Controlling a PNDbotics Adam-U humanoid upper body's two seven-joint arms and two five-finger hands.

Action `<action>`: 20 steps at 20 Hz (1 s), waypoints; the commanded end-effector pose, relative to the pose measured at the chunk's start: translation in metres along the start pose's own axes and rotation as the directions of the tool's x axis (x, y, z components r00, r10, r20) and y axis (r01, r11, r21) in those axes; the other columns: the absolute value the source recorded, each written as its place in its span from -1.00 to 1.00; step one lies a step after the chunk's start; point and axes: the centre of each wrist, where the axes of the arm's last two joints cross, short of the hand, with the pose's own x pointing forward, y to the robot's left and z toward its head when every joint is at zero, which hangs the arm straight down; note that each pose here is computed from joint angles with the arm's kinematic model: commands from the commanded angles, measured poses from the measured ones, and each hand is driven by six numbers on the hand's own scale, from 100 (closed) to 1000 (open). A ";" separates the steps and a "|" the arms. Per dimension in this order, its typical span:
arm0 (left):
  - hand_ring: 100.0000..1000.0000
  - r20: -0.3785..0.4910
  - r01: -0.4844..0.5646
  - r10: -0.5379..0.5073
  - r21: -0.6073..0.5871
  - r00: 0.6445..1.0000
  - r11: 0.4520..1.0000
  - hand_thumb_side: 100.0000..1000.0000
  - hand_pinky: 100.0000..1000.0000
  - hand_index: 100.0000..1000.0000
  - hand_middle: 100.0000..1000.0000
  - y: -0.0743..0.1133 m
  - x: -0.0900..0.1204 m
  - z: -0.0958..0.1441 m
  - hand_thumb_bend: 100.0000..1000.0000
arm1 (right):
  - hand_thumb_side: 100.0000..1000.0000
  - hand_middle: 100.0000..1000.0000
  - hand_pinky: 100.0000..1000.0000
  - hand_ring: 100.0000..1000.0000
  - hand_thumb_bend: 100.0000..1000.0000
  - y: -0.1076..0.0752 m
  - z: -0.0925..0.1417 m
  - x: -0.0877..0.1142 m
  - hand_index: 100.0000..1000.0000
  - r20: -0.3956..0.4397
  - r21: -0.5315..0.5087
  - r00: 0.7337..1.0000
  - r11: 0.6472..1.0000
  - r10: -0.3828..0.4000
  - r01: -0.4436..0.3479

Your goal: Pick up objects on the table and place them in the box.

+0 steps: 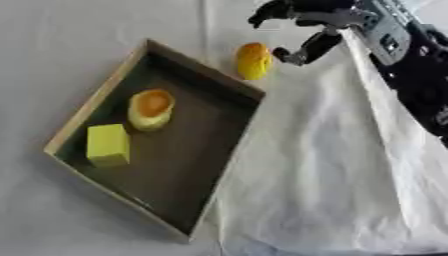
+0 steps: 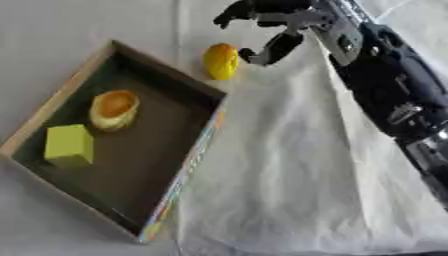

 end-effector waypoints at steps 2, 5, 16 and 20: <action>0.42 0.029 -0.008 0.009 -0.011 1.000 1.000 0.10 0.70 0.62 0.36 -0.001 0.004 -0.008 -1.00 | -0.60 0.68 1.00 0.98 -1.00 -0.007 0.002 -0.002 1.00 0.111 0.133 0.990 0.986 0.090 -0.104; 0.42 0.030 -0.011 0.011 -0.010 0.999 1.000 0.10 0.70 0.62 0.36 -0.001 0.004 -0.008 -1.00 | -0.58 0.68 1.00 0.98 -1.00 -0.005 0.000 -0.001 1.00 0.122 0.155 0.988 0.981 0.097 -0.115; 0.42 0.033 -0.021 0.022 -0.007 0.999 1.000 0.10 0.70 0.62 0.36 -0.003 0.004 -0.010 -1.00 | -0.51 0.67 1.00 0.98 -1.00 0.006 -0.010 -0.002 1.00 0.134 0.220 0.986 0.966 0.104 -0.132; 0.42 0.032 -0.024 0.024 -0.006 0.999 1.000 0.10 0.70 0.62 0.36 -0.004 0.004 -0.010 -1.00 | -0.48 0.60 0.99 0.96 -1.00 0.010 -0.010 -0.004 0.96 0.120 0.241 0.986 0.961 0.111 -0.138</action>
